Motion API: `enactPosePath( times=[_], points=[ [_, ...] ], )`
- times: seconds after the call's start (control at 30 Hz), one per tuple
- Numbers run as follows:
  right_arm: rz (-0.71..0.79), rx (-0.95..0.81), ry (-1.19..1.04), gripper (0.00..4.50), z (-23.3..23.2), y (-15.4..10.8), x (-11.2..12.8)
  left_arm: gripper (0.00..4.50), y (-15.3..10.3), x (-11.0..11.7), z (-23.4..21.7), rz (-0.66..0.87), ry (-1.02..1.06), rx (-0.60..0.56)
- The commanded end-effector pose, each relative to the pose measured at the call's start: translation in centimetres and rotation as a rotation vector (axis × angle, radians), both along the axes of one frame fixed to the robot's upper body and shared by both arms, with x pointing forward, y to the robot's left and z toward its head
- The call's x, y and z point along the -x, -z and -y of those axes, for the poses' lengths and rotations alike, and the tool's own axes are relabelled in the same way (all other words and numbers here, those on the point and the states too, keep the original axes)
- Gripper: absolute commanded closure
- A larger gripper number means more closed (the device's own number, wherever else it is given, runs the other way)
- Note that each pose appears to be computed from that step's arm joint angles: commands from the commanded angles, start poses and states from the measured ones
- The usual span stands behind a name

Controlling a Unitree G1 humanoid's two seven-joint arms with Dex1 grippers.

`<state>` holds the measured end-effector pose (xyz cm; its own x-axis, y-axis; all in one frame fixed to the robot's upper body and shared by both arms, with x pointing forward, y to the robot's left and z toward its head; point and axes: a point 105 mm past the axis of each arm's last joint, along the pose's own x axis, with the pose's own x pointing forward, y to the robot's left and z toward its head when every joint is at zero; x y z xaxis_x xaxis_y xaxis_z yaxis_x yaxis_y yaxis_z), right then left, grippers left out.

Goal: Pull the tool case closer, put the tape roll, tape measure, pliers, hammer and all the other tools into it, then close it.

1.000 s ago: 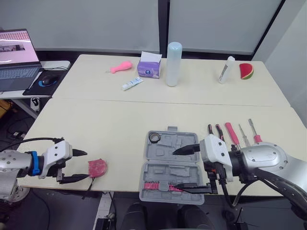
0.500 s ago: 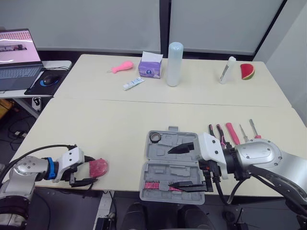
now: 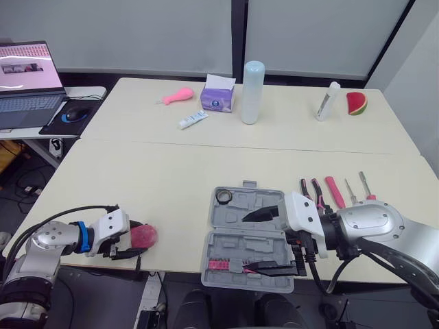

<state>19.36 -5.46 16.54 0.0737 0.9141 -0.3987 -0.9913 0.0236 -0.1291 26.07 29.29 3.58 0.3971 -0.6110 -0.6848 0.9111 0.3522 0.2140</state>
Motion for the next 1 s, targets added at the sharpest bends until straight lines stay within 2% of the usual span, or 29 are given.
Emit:
enactPosePath(
  times=[0.03,0.2,0.3,0.43,0.63,0.77,1.0],
  points=[
    [0.062,-0.01,-0.008,0.0,0.1,-0.8,0.3,1.26,0.8,0.7,0.1,-0.037,0.017,-0.012],
    [0.058,-0.018,0.05,0.0,0.9,-0.9,0.0,1.27,-1.3,0.2,2.4,0.022,0.116,0.043],
    [-0.004,-0.033,0.143,0.0,2.2,-0.7,0.1,1.27,-4.0,-0.6,6.0,0.085,0.273,0.087],
    [-0.172,-0.083,0.267,0.0,3.3,0.4,1.0,1.27,-6.4,-0.7,10.7,0.107,0.502,0.06],
    [-0.451,-0.173,0.474,0.0,2.5,3.0,0.5,1.28,-8.8,-1.2,15.1,0.134,0.625,0.057],
    [-0.686,-0.268,0.559,0.0,0.6,4.5,-0.3,1.28,-9.5,-0.9,16.6,0.134,0.67,0.059],
    [-0.918,-0.396,0.609,0.0,-1.5,4.0,-2.4,1.28,-9.7,0.0,17.7,0.154,0.695,0.09]
  ],
)
